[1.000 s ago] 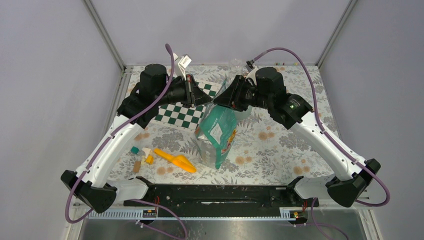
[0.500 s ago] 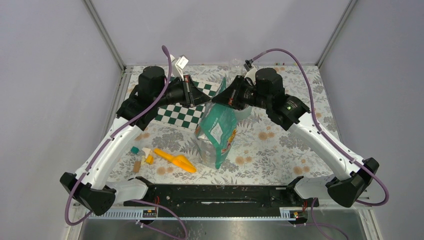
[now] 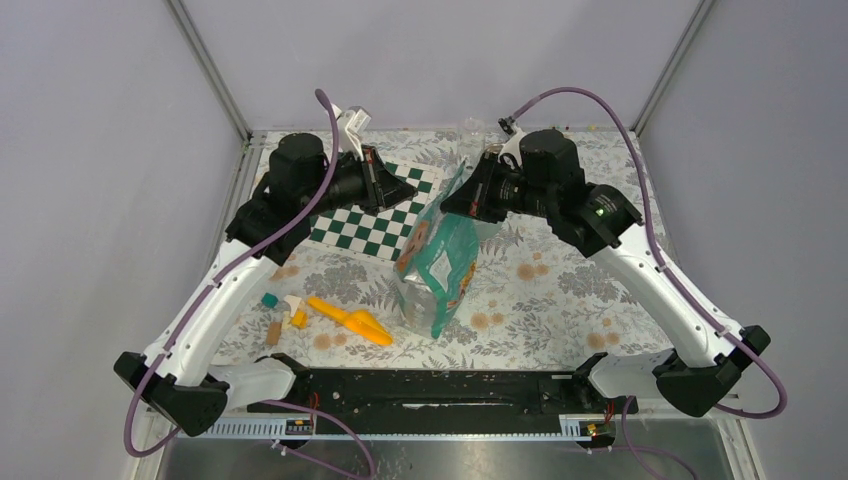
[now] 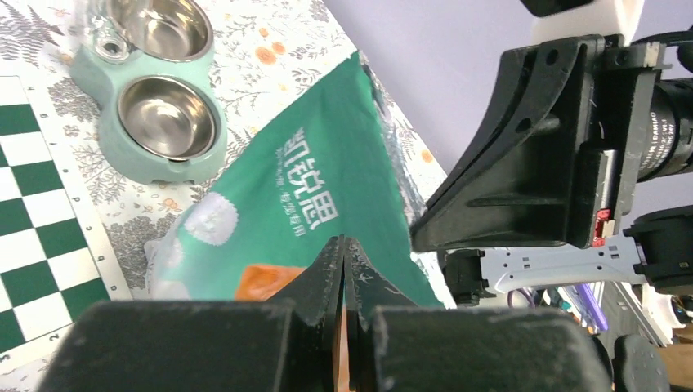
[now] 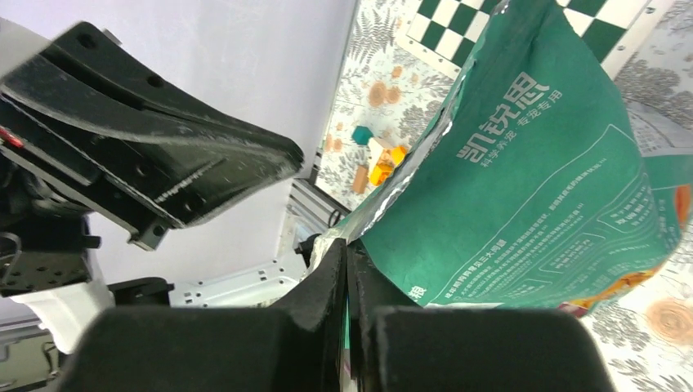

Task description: Serve the pet food

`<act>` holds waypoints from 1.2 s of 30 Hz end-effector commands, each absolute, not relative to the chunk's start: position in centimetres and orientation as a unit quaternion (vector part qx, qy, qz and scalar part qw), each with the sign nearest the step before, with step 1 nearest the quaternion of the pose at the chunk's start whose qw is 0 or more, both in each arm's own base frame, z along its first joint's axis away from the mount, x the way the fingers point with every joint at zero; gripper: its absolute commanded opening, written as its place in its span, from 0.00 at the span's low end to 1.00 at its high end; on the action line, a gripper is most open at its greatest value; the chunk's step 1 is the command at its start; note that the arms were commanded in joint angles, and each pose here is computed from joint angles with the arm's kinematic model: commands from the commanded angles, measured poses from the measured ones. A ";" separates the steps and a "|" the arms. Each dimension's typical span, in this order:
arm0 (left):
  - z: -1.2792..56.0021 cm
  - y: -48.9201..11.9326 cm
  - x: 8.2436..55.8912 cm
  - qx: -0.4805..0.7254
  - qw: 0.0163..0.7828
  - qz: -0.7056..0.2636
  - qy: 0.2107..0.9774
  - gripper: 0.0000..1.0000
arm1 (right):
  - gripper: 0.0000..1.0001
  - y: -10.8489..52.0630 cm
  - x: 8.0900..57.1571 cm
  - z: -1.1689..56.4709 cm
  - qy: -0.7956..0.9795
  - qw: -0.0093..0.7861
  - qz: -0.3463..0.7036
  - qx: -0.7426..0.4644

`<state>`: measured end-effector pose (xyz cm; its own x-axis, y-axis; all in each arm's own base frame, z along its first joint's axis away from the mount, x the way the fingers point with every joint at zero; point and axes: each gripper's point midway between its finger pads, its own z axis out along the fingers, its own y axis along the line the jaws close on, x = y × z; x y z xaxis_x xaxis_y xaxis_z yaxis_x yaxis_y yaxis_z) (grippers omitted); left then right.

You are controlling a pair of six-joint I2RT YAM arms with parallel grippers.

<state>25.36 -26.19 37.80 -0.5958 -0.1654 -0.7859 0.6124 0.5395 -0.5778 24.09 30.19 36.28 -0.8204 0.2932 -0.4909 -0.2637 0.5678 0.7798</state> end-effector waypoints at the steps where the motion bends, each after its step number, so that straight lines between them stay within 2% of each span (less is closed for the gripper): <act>1: 41.2 -25.4 26.1 0.155 0.484 -0.444 0.738 0.00 | 0.00 28.4 23.0 36.3 0.855 0.306 0.419 -0.020; 6: 42.0 -26.0 25.5 0.161 0.472 -0.466 0.731 0.00 | 0.00 29.3 23.3 36.8 0.847 0.309 0.430 -0.041; 12: 41.5 -27.5 23.2 0.204 0.417 -0.516 0.720 0.39 | 0.00 30.3 23.9 36.2 0.838 0.306 0.451 -0.031; 17: 39.5 -28.5 22.3 0.222 0.380 -0.527 0.727 0.48 | 0.00 30.8 23.7 35.1 0.836 0.293 0.462 -0.030; 23: 38.0 -28.5 23.1 0.211 0.380 -0.503 0.747 0.46 | 0.00 30.8 23.4 34.9 0.831 0.297 0.469 -0.039; 28: 37.1 -28.3 23.8 0.205 0.375 -0.482 0.765 0.31 | 0.00 30.7 23.1 35.0 0.828 0.300 0.471 -0.047; 34: 37.2 -27.8 24.1 0.199 0.384 -0.467 0.772 0.29 | 0.00 30.7 22.8 35.9 0.815 0.311 0.485 -0.057; 36: 37.0 -28.0 23.9 0.201 0.377 -0.471 0.772 0.19 | 0.00 30.8 22.7 36.2 0.810 0.313 0.492 -0.061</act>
<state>23.64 -28.11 35.40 -0.6797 -0.0328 -0.7327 0.6356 0.4723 -0.6107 24.18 30.83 34.93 -0.8070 0.2398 -0.5396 -0.3413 0.5564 0.7576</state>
